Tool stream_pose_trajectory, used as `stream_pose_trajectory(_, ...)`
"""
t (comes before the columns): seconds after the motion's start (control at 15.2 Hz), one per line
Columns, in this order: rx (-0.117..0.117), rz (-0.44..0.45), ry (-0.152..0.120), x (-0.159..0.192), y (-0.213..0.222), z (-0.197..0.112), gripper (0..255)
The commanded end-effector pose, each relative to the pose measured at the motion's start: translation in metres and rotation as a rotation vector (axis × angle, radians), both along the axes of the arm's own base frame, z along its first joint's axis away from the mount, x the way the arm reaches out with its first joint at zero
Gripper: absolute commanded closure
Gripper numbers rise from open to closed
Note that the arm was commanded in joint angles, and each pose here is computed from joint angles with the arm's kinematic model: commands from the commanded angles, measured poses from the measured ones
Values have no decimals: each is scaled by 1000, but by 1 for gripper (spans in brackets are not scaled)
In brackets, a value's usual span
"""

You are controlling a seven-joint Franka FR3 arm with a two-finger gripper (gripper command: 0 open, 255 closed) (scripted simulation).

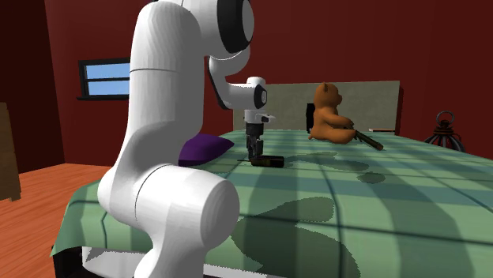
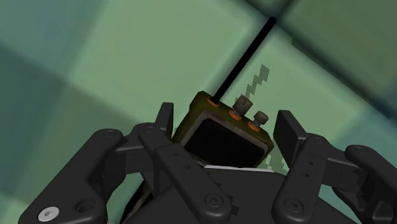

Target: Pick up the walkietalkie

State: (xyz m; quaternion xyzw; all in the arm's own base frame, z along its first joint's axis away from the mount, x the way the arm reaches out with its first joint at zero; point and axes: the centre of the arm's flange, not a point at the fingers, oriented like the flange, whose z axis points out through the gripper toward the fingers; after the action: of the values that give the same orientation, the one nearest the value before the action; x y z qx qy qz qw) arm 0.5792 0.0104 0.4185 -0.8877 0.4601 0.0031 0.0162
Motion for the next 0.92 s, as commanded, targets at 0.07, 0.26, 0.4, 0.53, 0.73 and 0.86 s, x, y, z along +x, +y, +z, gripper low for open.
stream_pose_trajectory(0.07,0,-1,1,0,0,-2,255)
stream_pose_trajectory(0.26,0,-1,1,0,0,14,255)
stream_pose_trajectory(0.4,0,-1,1,0,0,25,255)
stream_pose_trajectory(0.53,0,-1,1,0,0,35,255)
stream_pose_trajectory(0.73,0,-1,1,0,0,51,255)
stream_pose_trajectory(0.86,0,-1,1,0,0,62,255)
